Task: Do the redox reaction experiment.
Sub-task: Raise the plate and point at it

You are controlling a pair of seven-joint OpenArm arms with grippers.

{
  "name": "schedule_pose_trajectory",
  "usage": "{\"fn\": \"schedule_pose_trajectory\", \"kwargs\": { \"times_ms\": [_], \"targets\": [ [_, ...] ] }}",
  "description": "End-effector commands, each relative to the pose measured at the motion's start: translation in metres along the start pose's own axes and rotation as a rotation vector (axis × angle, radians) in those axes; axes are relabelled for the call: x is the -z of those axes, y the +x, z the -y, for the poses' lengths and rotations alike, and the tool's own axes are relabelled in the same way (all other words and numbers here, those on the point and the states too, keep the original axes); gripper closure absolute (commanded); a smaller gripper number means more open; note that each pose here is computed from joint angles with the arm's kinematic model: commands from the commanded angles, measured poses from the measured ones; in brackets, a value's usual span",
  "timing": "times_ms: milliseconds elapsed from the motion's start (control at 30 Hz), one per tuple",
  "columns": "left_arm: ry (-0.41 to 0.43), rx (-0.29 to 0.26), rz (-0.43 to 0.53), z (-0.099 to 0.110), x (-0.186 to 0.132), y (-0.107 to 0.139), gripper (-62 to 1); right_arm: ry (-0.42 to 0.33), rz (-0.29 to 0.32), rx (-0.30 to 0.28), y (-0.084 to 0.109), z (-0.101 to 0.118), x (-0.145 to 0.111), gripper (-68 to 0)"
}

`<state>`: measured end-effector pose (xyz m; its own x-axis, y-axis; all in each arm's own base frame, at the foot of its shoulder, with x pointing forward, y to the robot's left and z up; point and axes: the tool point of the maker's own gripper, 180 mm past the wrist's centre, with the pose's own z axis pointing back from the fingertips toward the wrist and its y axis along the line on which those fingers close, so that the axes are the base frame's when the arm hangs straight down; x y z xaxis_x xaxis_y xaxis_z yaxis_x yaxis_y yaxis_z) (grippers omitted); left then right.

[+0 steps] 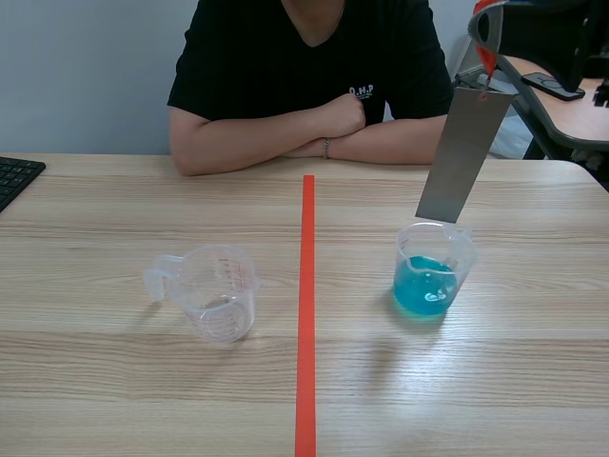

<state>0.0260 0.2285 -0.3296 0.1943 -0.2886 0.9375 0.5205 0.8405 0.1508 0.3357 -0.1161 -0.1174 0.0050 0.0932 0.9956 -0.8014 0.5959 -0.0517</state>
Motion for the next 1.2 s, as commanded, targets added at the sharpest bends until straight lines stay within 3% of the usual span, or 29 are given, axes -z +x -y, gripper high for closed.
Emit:
{"fn": "schedule_pose_trajectory", "kwargs": {
  "times_ms": [0, 333, 800, 967, 1167],
  "targets": [
    [0.007, -0.002, 0.024, 0.001, 0.000, 0.006, -2.7, 0.005, 0.043, -0.025, 0.020, 0.001, -0.003, -1.5],
    [0.007, -0.002, 0.024, 0.001, 0.000, 0.006, -2.7, 0.020, 0.052, -0.025, 0.036, -0.004, -0.007, -1.5],
    [0.010, -0.003, 0.025, 0.000, 0.000, 0.006, -2.7, 0.020, 0.052, -0.023, 0.036, -0.003, -0.007, -1.5],
    [0.047, -0.017, 0.039, -0.008, 0.000, 0.008, -2.7, 0.020, 0.052, -0.023, 0.036, -0.003, -0.007, -1.5],
    [0.014, -0.036, 0.050, -0.022, 0.003, 0.013, -2.7, 0.020, 0.054, -0.022, 0.037, -0.003, -0.007, -1.5]
  ]
}}
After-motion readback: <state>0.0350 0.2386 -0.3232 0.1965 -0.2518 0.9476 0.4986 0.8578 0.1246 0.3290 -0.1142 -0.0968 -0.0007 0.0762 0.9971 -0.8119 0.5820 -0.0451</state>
